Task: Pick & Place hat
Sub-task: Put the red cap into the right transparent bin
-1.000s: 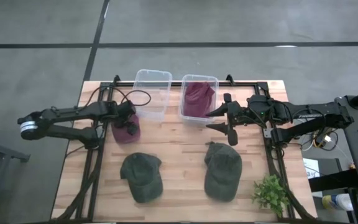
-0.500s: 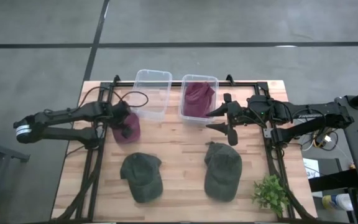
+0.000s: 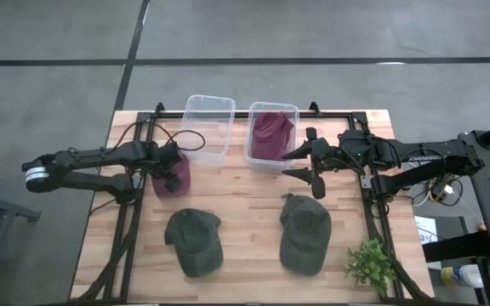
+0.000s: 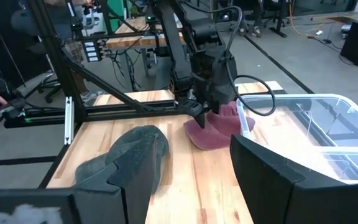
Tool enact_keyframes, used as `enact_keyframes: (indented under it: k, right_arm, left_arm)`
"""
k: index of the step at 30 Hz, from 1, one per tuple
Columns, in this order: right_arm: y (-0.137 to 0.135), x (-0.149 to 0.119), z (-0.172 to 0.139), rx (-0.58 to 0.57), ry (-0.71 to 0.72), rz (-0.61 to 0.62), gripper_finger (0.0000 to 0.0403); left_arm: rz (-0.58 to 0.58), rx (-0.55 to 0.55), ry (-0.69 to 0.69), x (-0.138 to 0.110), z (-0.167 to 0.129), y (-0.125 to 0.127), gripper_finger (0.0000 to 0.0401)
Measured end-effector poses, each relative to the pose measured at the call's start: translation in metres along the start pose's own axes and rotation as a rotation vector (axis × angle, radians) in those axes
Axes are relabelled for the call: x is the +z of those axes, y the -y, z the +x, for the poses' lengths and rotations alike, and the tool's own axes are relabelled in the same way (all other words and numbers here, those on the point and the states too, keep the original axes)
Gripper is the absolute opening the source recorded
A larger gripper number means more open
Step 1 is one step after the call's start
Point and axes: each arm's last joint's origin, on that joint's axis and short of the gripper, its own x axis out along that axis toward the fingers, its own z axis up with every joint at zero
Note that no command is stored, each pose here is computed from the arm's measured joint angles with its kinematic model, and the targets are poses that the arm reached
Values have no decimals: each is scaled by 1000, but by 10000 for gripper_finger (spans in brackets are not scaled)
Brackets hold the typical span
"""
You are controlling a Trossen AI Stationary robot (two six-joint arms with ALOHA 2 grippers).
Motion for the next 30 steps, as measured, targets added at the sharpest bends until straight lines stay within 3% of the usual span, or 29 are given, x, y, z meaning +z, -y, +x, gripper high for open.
enact_keyframes:
  k: [7, 25, 30]
  right_arm:
    - [0, 0, 0, 0, 0, 3, 203]
    - [0, 0, 0, -1, 0, 3, 203]
    - [0, 0, 0, -1, 0, 3, 203]
  left_arm:
    - [-2, 14, -35, 2, 5, 1, 288]
    - [-173, 109, 10, 4, 7, -1, 24]
    - [-209, 102, 16, 4, 6, -1, 7]
